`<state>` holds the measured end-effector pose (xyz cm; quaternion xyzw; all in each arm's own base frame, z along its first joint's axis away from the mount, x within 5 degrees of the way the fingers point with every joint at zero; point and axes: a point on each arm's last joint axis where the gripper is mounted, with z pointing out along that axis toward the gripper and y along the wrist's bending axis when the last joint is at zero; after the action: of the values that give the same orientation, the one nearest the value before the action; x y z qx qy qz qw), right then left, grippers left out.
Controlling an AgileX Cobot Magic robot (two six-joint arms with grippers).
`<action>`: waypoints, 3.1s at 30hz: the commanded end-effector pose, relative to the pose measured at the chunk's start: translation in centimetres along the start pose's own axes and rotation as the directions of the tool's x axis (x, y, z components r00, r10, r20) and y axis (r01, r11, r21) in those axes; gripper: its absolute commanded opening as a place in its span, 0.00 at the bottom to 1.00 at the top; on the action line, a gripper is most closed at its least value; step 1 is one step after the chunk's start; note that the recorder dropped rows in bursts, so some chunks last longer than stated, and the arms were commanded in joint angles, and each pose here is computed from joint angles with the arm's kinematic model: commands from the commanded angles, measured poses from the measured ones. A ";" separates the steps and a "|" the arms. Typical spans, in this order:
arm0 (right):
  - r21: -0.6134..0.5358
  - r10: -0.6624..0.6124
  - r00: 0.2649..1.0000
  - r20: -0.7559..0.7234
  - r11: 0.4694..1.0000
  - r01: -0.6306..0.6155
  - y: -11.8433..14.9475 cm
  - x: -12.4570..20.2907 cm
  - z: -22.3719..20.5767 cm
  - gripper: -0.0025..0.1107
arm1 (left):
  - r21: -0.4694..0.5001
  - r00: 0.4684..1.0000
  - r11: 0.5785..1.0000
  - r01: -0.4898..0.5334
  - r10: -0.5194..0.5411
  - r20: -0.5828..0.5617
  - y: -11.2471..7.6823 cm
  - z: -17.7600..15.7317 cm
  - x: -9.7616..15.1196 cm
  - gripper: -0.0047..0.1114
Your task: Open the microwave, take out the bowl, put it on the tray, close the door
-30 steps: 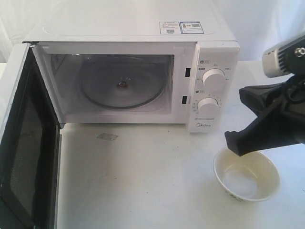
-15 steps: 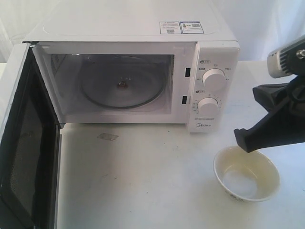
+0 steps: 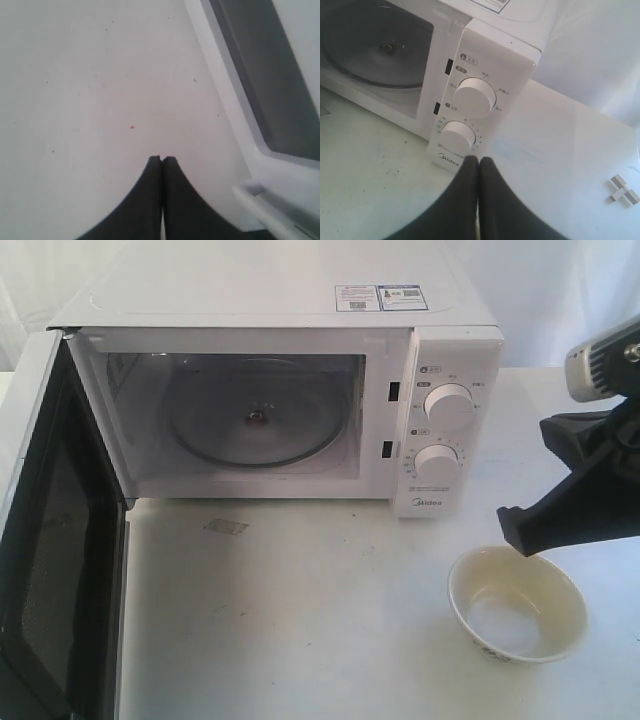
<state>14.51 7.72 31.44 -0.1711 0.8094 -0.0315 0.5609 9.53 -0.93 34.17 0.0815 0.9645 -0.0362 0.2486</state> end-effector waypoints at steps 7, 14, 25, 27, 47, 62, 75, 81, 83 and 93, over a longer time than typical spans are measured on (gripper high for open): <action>0.016 -0.010 1.000 0.010 1.000 0.009 -0.3 -0.2 -0.2 0.02 | 0.236 0.991 0.969 0.079 -0.051 -0.126 -1.3 0.8 -4.2 0.04; -0.001 -0.009 1.000 0.020 1.000 0.009 -0.1 -0.3 -0.2 0.02 | 0.810 0.956 0.508 -0.292 0.131 0.263 -6.1 2.4 -9.6 0.04; -0.082 -0.016 0.997 0.072 0.996 0.022 0.7 -0.7 -0.1 0.02 | 0.756 0.849 0.387 -0.528 0.211 0.485 -7.7 0.8 -11.2 0.04; -0.138 -0.060 0.992 0.115 0.987 0.076 1.6 -1.1 0.3 0.02 | 0.756 0.849 0.387 -0.528 0.211 0.485 -7.7 0.8 -11.2 0.04; -0.175 -0.245 0.962 0.117 0.949 0.263 4.0 -5.2 12.3 0.02 | 0.467 0.851 0.719 -0.515 0.363 0.380 -6.0 -4.0 -2.2 0.04; -0.247 -0.209 0.971 0.120 0.941 0.233 3.9 -6.3 15.8 0.02 | 0.184 0.927 0.952 -0.243 0.172 0.334 -3.5 -3.9 4.8 0.04; -0.186 -0.214 0.973 0.084 0.956 0.226 3.6 -6.2 17.1 0.02 | -0.132 0.916 0.991 0.010 0.044 0.398 -0.6 -6.2 11.4 0.04; -0.133 -0.240 0.970 0.046 0.961 0.244 3.4 -5.6 17.9 0.02 | -0.140 0.904 0.990 0.014 0.047 0.424 -0.6 -6.4 12.0 0.04; -0.119 -0.245 0.969 0.035 0.962 0.247 3.3 -5.5 18.1 0.02 | -0.140 0.903 0.990 0.014 0.048 0.428 -0.6 -6.4 12.1 0.04; -0.022 -0.276 0.961 0.011 0.961 0.276 2.4 -5.5 18.2 0.02 | -0.140 0.903 0.990 0.014 0.048 0.428 -0.6 -6.4 12.1 0.04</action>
<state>31.21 16.68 28.70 -0.3528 0.7590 -0.0126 0.5471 -3.48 0.75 34.57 0.0646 0.8661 0.0198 0.4953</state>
